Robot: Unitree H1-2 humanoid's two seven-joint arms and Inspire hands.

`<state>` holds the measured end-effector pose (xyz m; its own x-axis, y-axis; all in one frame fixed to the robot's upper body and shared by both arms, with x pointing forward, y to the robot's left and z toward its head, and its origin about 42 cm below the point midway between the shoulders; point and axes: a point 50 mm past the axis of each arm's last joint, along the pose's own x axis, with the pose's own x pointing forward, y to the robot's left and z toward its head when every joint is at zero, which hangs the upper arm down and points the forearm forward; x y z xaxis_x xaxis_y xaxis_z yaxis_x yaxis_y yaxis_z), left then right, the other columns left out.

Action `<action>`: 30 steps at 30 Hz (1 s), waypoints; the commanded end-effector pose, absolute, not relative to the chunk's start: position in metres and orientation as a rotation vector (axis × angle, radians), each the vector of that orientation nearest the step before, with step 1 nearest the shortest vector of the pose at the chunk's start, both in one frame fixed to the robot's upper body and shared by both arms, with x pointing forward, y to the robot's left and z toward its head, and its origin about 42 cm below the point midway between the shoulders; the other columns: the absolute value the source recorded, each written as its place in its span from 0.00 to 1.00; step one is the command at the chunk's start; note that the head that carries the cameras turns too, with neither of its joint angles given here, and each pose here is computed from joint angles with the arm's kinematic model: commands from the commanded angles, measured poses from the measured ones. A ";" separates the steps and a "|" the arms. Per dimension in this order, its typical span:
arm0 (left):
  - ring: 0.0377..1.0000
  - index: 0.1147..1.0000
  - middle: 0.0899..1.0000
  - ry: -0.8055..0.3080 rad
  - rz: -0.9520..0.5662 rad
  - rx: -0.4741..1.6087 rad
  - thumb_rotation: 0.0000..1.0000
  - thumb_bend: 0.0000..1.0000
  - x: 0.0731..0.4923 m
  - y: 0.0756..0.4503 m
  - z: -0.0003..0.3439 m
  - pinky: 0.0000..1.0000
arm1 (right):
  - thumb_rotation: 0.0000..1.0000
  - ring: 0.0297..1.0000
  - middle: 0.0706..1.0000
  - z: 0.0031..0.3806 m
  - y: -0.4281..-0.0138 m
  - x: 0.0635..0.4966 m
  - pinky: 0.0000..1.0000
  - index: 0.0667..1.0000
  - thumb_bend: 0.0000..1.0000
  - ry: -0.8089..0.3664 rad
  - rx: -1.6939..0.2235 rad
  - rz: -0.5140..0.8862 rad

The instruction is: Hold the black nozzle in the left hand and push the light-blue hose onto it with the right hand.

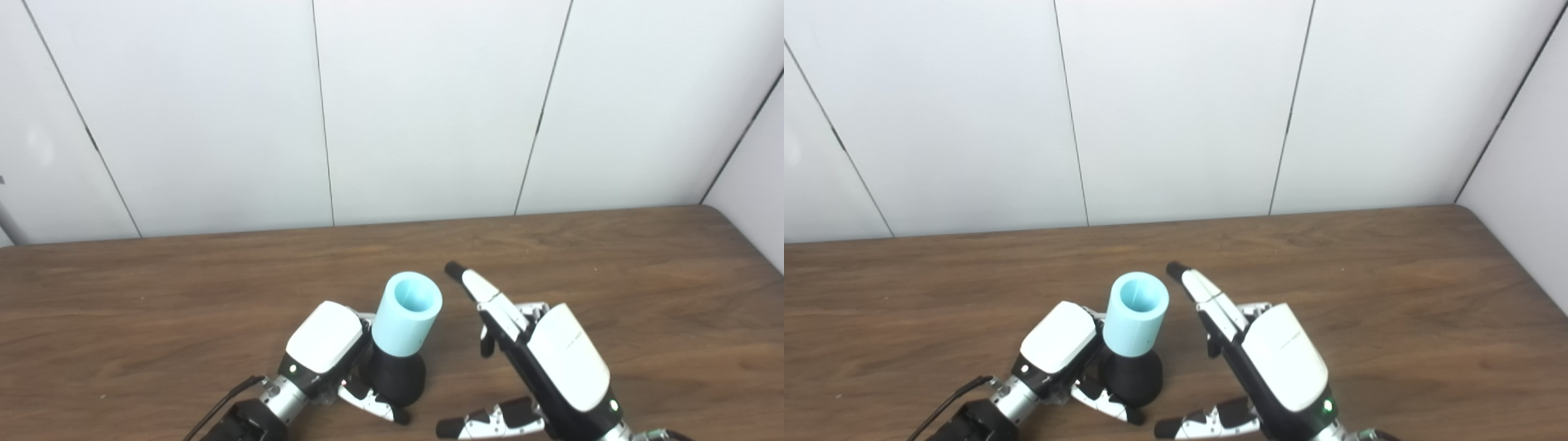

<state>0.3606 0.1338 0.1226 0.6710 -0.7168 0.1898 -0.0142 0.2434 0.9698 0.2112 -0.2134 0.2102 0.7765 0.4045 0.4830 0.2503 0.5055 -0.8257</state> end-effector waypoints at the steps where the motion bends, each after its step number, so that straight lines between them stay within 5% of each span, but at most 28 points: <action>1: 0.16 0.41 0.42 -0.643 -0.625 1.295 0.00 0.53 0.348 0.132 0.097 0.14 | 0.58 0.25 0.93 0.226 -0.210 0.209 0.18 0.94 0.78 -0.776 -1.064 0.087; 4: 0.16 0.41 0.42 -0.647 -0.620 1.294 0.00 0.53 0.348 0.132 0.097 0.13 | 0.58 0.28 0.93 0.226 -0.208 0.209 0.22 0.94 0.80 -0.781 -1.068 0.096; 6: 0.16 0.41 0.42 -0.648 -0.620 1.295 0.00 0.53 0.348 0.132 0.096 0.13 | 0.59 0.66 0.93 0.226 -0.208 0.211 0.47 0.92 0.84 -0.785 -1.086 0.098; 8: 0.16 0.41 0.42 -0.647 -0.622 1.299 0.00 0.53 0.348 0.133 0.096 0.13 | 0.60 0.84 0.93 0.227 -0.207 0.213 0.66 0.93 0.85 -0.786 -1.109 0.087; 11: 0.16 0.41 0.42 -0.644 -0.624 1.297 0.00 0.53 0.348 0.133 0.097 0.13 | 0.67 0.98 0.97 0.228 -0.207 0.216 0.89 0.98 0.84 -0.791 -1.122 0.066; 30: 0.15 0.41 0.42 -0.642 -0.626 1.285 0.00 0.53 0.348 0.132 0.097 0.13 | 0.73 1.00 1.00 0.238 -0.197 0.226 0.92 1.00 0.84 -0.793 -1.112 0.063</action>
<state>0.3607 0.1335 0.1224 0.6725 -0.7153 0.1899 -0.0149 0.2435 0.9698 0.2262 -0.2018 0.2218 0.7758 0.4158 0.4745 0.2749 0.4541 -0.8474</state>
